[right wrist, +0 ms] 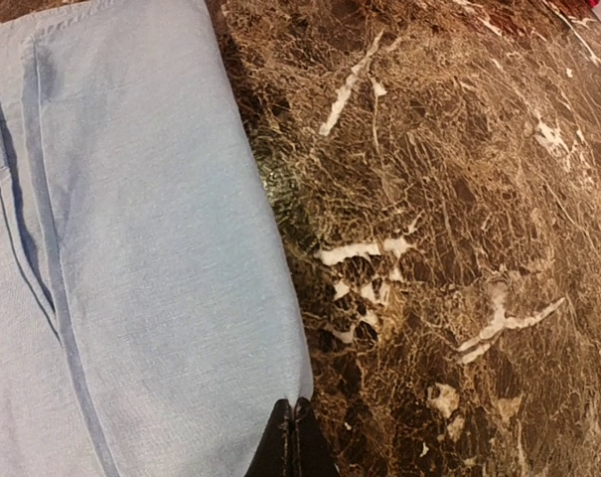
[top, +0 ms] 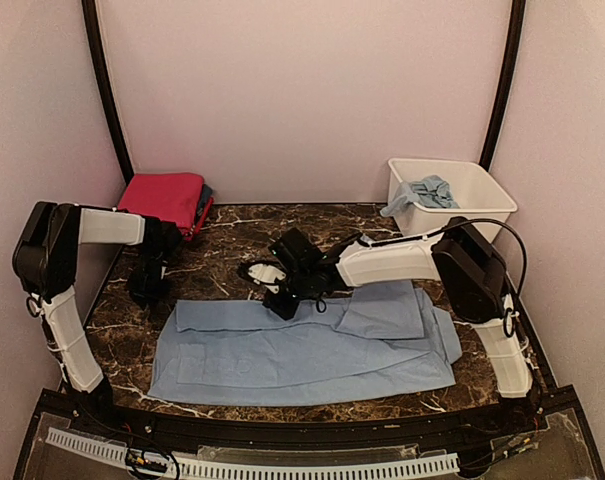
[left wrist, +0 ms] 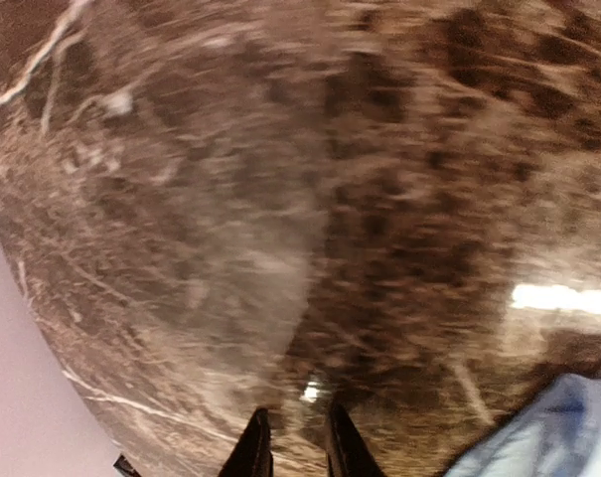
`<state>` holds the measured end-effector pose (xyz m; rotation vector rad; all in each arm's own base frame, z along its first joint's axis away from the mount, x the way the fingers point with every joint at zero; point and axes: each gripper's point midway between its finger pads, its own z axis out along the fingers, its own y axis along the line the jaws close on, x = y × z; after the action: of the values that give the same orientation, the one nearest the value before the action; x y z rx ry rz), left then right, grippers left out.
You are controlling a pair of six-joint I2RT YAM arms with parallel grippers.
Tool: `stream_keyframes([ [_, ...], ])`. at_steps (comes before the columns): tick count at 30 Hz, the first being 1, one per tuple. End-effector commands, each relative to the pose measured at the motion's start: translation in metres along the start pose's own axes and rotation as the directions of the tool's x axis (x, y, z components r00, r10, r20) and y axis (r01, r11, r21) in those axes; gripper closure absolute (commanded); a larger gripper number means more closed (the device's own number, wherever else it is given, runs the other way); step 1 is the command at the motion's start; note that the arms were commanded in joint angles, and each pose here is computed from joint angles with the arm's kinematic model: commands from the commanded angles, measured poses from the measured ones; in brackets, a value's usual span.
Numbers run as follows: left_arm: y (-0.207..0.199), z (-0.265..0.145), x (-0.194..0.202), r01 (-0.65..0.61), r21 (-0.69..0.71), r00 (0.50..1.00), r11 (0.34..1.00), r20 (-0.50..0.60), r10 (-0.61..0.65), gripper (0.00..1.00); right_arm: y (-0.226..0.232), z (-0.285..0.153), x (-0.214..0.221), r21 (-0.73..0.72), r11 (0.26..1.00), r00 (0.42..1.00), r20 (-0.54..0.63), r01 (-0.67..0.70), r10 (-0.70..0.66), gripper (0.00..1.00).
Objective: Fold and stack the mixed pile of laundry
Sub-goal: Smooth out the rectangle-folded shirt at the center of the board.
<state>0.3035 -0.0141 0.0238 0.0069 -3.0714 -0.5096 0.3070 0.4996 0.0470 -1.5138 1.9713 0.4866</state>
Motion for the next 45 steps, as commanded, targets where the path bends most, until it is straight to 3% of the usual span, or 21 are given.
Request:
stream_keyframes([
  [1,0.045,-0.008,-0.004,0.071,-0.134,0.997,0.988,-0.002,-0.072,0.82,-0.011,-0.019,-0.020,0.038,0.999,0.998,0.068,-0.016,0.013,1.00],
  [4,0.038,-0.023,-0.020,0.117,-0.045,0.990,0.992,0.083,-0.113,0.82,-0.010,-0.017,-0.025,0.024,1.000,0.997,0.078,-0.017,0.015,1.00],
  [8,0.011,-0.079,-0.044,0.119,0.251,0.944,0.961,0.273,-0.188,0.72,-0.018,-0.016,-0.039,0.045,0.999,0.995,0.097,-0.030,0.025,1.00],
  [12,0.009,-0.116,-0.057,0.086,0.346,0.891,0.934,0.392,-0.228,0.64,-0.037,0.002,-0.038,0.097,0.994,0.998,0.050,-0.046,0.041,1.00],
  [18,-0.032,-0.162,-0.060,-0.091,0.550,0.843,0.830,0.486,-0.230,0.43,-0.039,-0.021,-0.049,0.062,0.990,0.990,0.077,-0.123,0.118,0.36],
  [20,-0.051,-0.165,-0.057,-0.143,0.571,0.844,0.809,0.498,-0.202,0.41,-0.039,-0.046,-0.057,0.043,0.987,0.982,0.117,-0.156,0.150,0.29],
  [25,-0.103,-0.141,-0.041,-0.204,0.577,0.895,0.791,0.437,-0.087,0.47,-0.038,-0.098,-0.042,-0.029,0.966,0.957,0.129,-0.258,0.259,0.29],
  [29,-0.124,-0.109,-0.029,-0.199,0.544,0.935,0.815,0.356,-0.009,0.53,-0.038,-0.108,0.006,-0.022,0.937,0.936,0.040,-0.350,0.350,0.35],
  [35,-0.114,-0.070,-0.012,-0.156,0.444,0.967,0.882,0.251,0.044,0.66,-0.018,-0.104,0.074,-0.019,0.881,0.878,-0.095,-0.472,0.469,0.46],
  [40,-0.105,-0.052,-0.006,-0.159,0.365,0.975,0.917,0.204,0.088,0.67,0.009,-0.099,0.118,-0.051,0.839,0.830,-0.187,-0.542,0.526,0.51],
  [45,-0.092,-0.031,-0.007,-0.170,0.256,0.979,0.952,0.156,0.133,0.68,0.034,-0.102,0.129,-0.102,0.820,0.817,-0.218,-0.563,0.534,0.52],
])
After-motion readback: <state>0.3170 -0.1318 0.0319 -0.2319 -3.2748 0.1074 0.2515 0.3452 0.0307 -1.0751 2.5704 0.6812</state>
